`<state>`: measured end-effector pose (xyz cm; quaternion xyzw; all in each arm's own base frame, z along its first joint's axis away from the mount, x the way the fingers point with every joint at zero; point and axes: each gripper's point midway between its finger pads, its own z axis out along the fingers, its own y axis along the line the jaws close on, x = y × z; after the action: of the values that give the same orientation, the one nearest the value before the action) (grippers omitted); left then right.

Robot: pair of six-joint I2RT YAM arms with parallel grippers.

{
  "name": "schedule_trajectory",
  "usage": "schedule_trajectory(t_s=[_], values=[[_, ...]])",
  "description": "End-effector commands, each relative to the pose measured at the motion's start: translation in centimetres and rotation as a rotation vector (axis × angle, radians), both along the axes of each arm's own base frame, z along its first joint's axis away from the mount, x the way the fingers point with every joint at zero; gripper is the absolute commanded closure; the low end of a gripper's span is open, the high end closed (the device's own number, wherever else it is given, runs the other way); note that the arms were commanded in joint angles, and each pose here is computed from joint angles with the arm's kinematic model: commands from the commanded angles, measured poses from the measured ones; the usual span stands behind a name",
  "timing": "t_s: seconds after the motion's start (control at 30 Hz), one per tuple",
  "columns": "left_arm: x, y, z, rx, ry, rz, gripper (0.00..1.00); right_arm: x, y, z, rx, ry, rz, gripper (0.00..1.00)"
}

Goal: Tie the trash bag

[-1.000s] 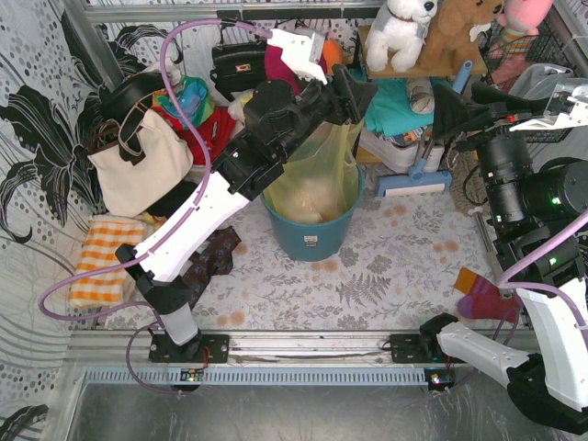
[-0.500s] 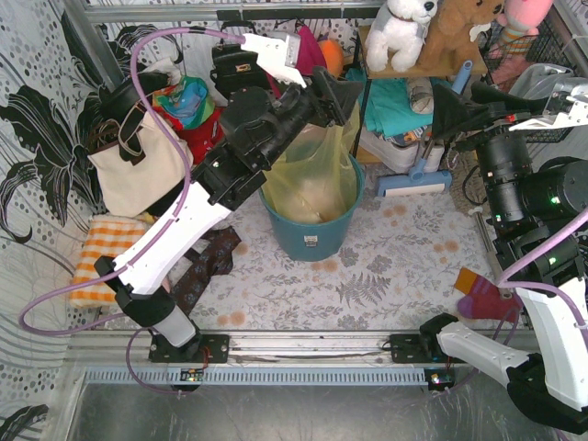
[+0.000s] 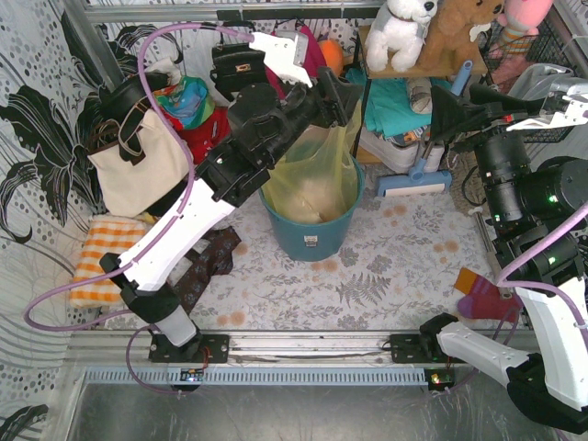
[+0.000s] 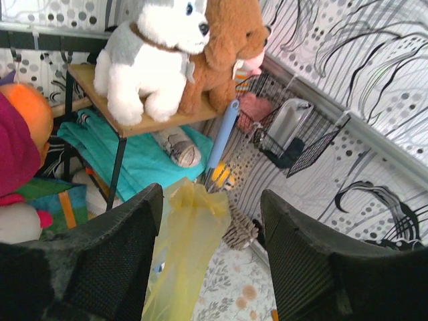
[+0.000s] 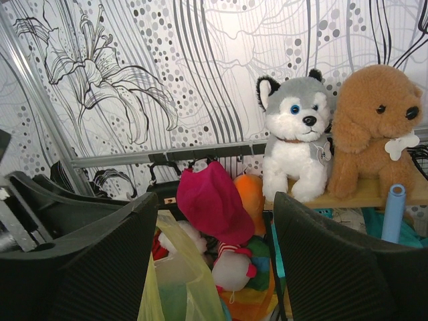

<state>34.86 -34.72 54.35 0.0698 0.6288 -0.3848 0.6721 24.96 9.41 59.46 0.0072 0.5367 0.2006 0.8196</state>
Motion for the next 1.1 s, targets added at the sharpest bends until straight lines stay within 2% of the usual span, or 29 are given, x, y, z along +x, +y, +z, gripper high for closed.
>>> schedule_trajectory(t_s=[0.0, 0.23, 0.6, 0.67, 0.73, 0.83, 1.07], values=[[0.0, -0.3, 0.1, 0.028, -0.013, -0.002, 0.32, -0.6, -0.3, 0.7, 0.006, -0.026, 0.002, 0.30], [0.7, -0.9, -0.8, 0.055, -0.001, 0.002, 0.36, -0.7, -0.3, 0.6, 0.005, -0.024, 0.000, 0.30], [0.6, -0.5, -0.2, 0.054, -0.017, 0.012, 0.73, -0.5, -0.3, 0.5, 0.002, -0.023, -0.001, 0.30], [0.4, -0.3, 0.3, 0.049, -0.027, 0.012, 0.82, -0.4, -0.1, 0.5, 0.001, -0.023, 0.005, 0.30], [-0.1, -0.3, 0.9, 0.037, -0.041, -0.005, 0.92, -0.2, 0.2, 0.4, -0.002, -0.021, 0.014, 0.30], [-1.4, -0.5, 2.0, 0.018, -0.073, -0.066, 1.00, 0.6, 1.2, 0.0, -0.024, -0.009, 0.040, 0.30], [-4.7, -0.9, 0.1, -0.013, -0.089, -0.197, 1.00, 2.8, 6.2, -1.3, -0.127, 0.042, 0.216, 0.30]])
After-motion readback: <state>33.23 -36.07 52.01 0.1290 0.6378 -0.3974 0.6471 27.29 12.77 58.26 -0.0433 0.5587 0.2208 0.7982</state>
